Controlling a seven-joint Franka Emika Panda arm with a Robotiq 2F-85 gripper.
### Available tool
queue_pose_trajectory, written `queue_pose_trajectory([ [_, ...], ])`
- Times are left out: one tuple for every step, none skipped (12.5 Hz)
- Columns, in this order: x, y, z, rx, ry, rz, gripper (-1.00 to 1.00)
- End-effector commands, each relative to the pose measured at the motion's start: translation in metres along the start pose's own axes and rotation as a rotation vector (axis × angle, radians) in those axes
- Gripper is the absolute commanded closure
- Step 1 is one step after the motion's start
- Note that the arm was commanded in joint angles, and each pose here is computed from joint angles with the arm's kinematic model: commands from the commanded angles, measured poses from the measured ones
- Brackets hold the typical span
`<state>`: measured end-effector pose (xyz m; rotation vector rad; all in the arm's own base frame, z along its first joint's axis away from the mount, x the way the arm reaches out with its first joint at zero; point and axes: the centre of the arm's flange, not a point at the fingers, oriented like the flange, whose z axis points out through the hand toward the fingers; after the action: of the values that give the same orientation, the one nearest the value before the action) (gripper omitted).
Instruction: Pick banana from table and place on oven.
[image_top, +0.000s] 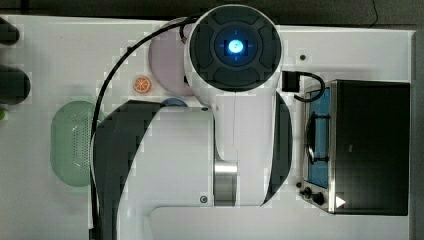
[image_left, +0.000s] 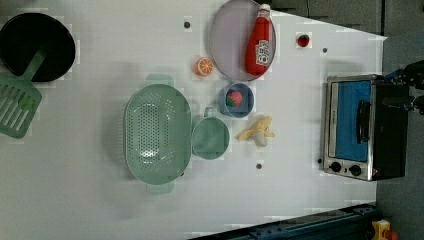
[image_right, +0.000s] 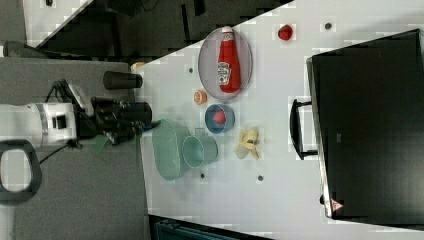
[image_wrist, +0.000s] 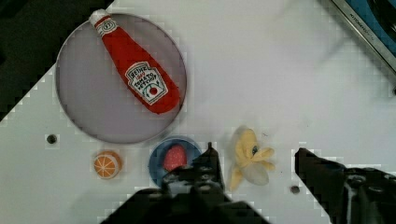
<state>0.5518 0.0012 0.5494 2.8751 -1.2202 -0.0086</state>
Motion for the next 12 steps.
queue_pose_trajectory([
  [-0.093,0.134,-0.090,0.029,0.008,0.029,-0.58],
  [-0.093,0.134,-0.090,0.029,0.008,0.029,-0.80],
  [-0.093,0.134,-0.089,0.029,0.008,0.028,-1.00],
  [-0.093,0.134,-0.088,0.028,0.007,0.028,-1.00],
  [-0.092,0.133,-0.084,0.024,0.003,0.027,-1.00],
  [-0.091,0.129,-0.077,0.018,-0.001,0.024,-1.00],
  [-0.087,0.122,-0.066,0.017,0.001,0.019,-1.00],
  [-0.082,0.114,-0.051,0.016,0.003,0.015,-1.00],
  [-0.077,0.104,-0.032,0.010,0.001,0.010,-1.00],
  [-0.072,0.095,-0.010,0.000,-0.005,0.004,-1.00],
  [-0.068,0.085,0.013,-0.008,-0.011,-0.003,-1.00],
  [-0.063,0.076,0.037,-0.015,-0.015,-0.009,-1.00],
])
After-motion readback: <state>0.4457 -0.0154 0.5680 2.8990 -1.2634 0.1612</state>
